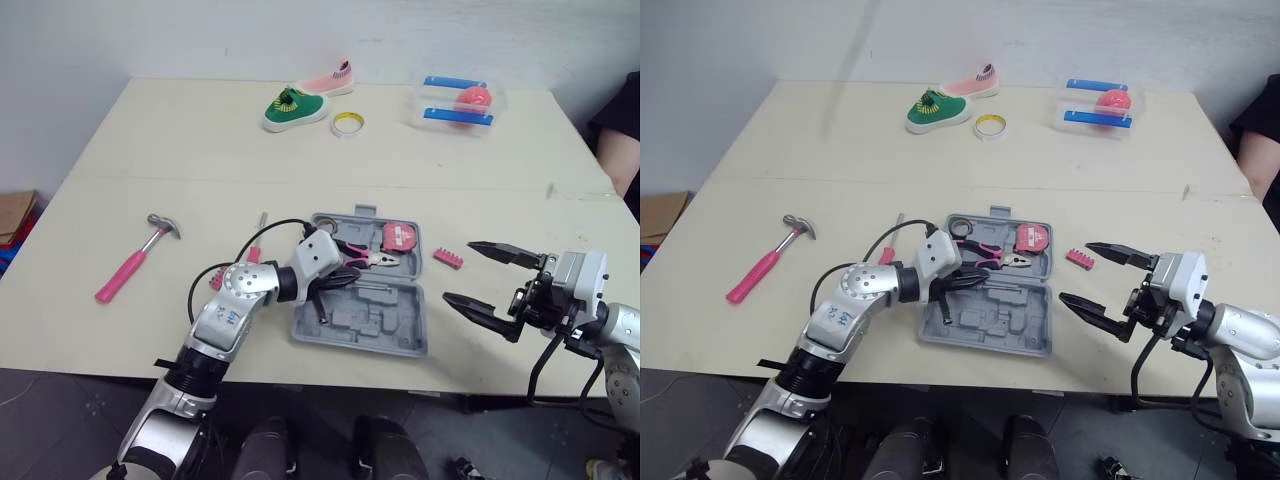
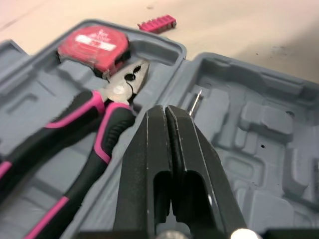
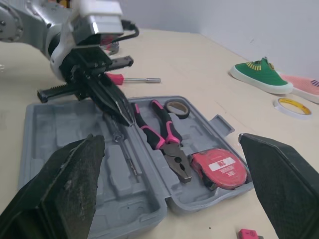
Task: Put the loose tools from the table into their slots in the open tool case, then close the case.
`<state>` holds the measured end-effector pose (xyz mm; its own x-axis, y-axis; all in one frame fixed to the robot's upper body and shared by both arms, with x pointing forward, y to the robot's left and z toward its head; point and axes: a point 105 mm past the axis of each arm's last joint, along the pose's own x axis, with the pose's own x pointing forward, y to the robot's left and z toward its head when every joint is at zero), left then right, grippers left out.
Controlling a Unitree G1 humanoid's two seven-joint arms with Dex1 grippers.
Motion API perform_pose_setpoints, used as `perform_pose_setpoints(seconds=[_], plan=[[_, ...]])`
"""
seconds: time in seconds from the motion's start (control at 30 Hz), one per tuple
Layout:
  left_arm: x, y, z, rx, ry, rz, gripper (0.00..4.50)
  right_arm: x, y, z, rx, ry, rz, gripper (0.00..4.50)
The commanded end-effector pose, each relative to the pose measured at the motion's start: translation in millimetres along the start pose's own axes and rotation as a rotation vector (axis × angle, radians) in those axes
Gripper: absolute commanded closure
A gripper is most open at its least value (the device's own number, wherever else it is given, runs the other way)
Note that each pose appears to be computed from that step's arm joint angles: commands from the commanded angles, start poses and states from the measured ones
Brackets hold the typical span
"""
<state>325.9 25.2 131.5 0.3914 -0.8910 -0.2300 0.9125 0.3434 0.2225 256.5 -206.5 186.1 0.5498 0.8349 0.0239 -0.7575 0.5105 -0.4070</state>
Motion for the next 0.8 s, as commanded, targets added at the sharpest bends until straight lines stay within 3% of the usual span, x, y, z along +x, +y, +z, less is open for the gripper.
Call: perform_pose_setpoints(seconds=[0.03, 0.4, 0.53, 0.8], plan=[[2.6, -8.0, -2.8, 0.027, 0.005, -0.027, 4.48, 1.2, -1.5, 12.1, -0.024, -0.018, -0.005, 0.00], [3.4, 0.7, -37.6, -0.037, 0.180, 0.015, 4.48, -4.4, -1.7, 4.6, -0.017, -0.007, -0.014, 0.00], [0.5, -11.9, -48.5, -0.069, 0.238, -0.059, 4.48, -9.8, -1.0, 0.4, -0.016, -0.002, -0.014, 0.00], [-3.0, -15.8, -84.0, -0.169, 0.401, -0.013, 4.48, -20.2, -1.9, -7.4, -0.019, -0.001, -0.012, 0.00]])
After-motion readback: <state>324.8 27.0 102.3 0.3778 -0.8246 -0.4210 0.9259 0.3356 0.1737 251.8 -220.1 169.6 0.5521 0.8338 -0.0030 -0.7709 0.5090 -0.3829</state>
